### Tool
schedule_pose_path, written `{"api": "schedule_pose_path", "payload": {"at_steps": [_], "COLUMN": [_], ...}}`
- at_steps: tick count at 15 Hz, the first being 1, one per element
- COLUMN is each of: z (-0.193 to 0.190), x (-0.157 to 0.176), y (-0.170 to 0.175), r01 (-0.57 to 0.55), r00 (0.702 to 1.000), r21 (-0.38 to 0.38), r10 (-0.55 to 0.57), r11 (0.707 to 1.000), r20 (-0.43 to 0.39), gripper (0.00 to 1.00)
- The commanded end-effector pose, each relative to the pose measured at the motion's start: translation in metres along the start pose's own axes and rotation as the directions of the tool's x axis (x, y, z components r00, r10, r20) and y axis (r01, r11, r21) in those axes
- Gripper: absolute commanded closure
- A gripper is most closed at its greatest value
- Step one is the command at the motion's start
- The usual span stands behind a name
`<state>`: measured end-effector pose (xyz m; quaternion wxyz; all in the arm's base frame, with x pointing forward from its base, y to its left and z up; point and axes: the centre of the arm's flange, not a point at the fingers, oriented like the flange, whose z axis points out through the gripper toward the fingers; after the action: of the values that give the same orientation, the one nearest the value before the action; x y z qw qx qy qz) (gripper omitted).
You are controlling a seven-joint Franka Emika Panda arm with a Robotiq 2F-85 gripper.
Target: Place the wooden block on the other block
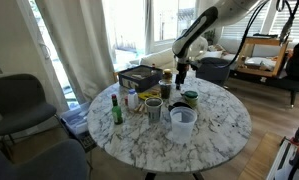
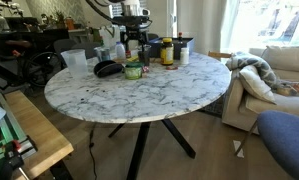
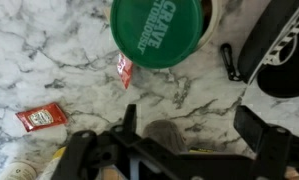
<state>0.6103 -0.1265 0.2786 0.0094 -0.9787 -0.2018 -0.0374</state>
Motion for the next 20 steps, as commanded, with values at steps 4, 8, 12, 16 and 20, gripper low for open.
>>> {"api": "schedule_pose_path", "payload": {"at_steps": [4,8,12,16,20], "z": [0.033,0.029,0.0,0.01,0.038], "x": [-0.053,-0.065,-0.056,-0.032,-0.009], "y": [0.013,0.021,0.024,0.023,-0.014], "r01": [-0.071,-0.08,-0.034,-0.007,0.02], "r00": [0.997,0.996,0.995,0.996,0.998], "r21": [0.01,-0.002,-0.062,-0.049,-0.005], "r10": [0.071,0.08,0.028,0.003,-0.02], "r11": [0.997,0.997,0.997,0.999,1.0], "r20": [-0.042,-0.047,-0.094,-0.093,-0.065], "gripper": [0.0,0.0,0.0,0.0,0.0]}}
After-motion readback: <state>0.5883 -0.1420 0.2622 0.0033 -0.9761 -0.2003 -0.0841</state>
